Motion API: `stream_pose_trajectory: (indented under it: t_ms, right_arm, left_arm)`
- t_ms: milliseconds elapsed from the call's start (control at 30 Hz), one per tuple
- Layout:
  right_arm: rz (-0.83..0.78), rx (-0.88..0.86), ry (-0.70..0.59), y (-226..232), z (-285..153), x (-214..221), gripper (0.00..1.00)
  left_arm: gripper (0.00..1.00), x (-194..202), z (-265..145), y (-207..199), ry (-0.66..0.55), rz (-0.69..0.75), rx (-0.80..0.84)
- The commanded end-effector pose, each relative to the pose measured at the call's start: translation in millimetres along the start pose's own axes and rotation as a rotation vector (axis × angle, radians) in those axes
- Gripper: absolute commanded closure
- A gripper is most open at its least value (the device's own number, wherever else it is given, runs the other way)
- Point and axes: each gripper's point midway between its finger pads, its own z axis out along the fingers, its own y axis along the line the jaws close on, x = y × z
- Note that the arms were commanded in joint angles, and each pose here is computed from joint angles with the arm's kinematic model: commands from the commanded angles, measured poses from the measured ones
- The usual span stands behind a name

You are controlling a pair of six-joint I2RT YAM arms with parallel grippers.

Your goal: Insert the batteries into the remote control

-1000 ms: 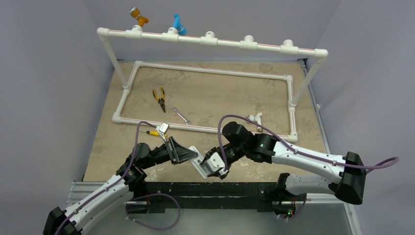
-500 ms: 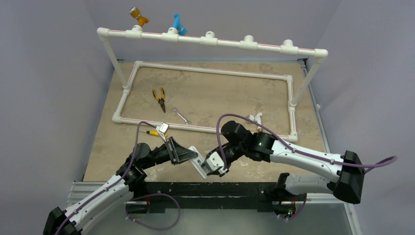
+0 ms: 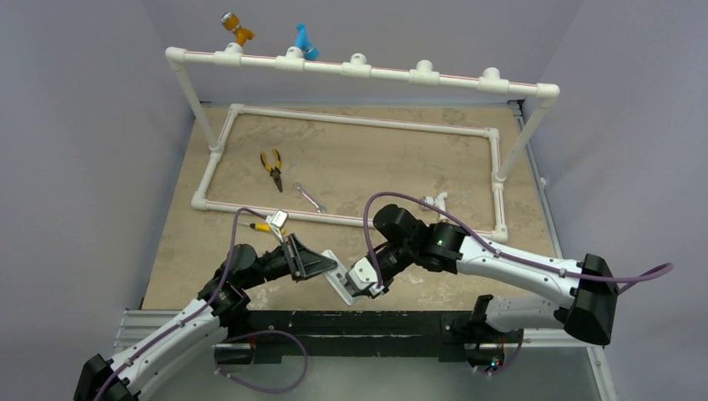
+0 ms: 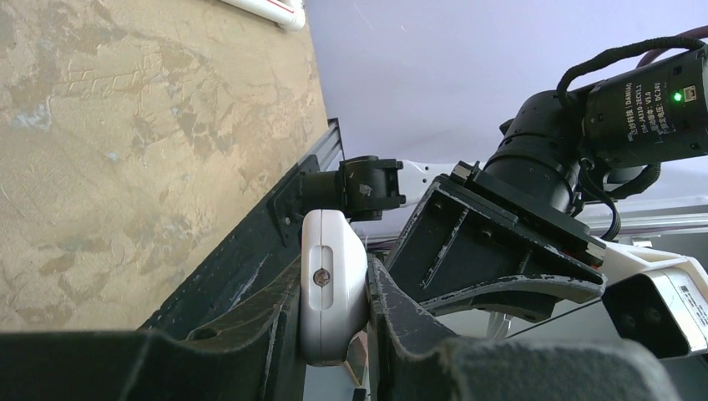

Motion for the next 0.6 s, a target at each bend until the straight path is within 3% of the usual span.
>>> stream_pose_trajectory:
  t_ms: [0,133,200,267,433,567]
  right_arm:
    - [0.023,-0.033,0.023,4,-3,2,0.66]
    - [0.004,-0.030,-0.022,5,-12,-17,0.54]
    - [-0.011,0.008,-0.081,1,-19,-37,0.38]
    - [-0.026,0.059,-0.175,-3,-27,-62,0.31]
    - [0.044,0.249,-0.416,-16,-53,-111,0.26]
    - [0.332,0.495,-0.528,-42,-76,-112,0.28]
  left_arm:
    - [1.00,-2,-2,-32,-0.002,0.036,0.118]
    - [1.00,-2,-2,-30,-0.001,0.038,0.112]
    - [1.00,-2,-1,-29,-0.001,0.037,0.108]
    - [1.00,-2,0,-28,0.000,0.039,0.105]
    - [1.00,-3,1,-27,-0.001,0.045,0.097]
    - [1.00,-5,3,-26,-0.011,0.052,0.092]
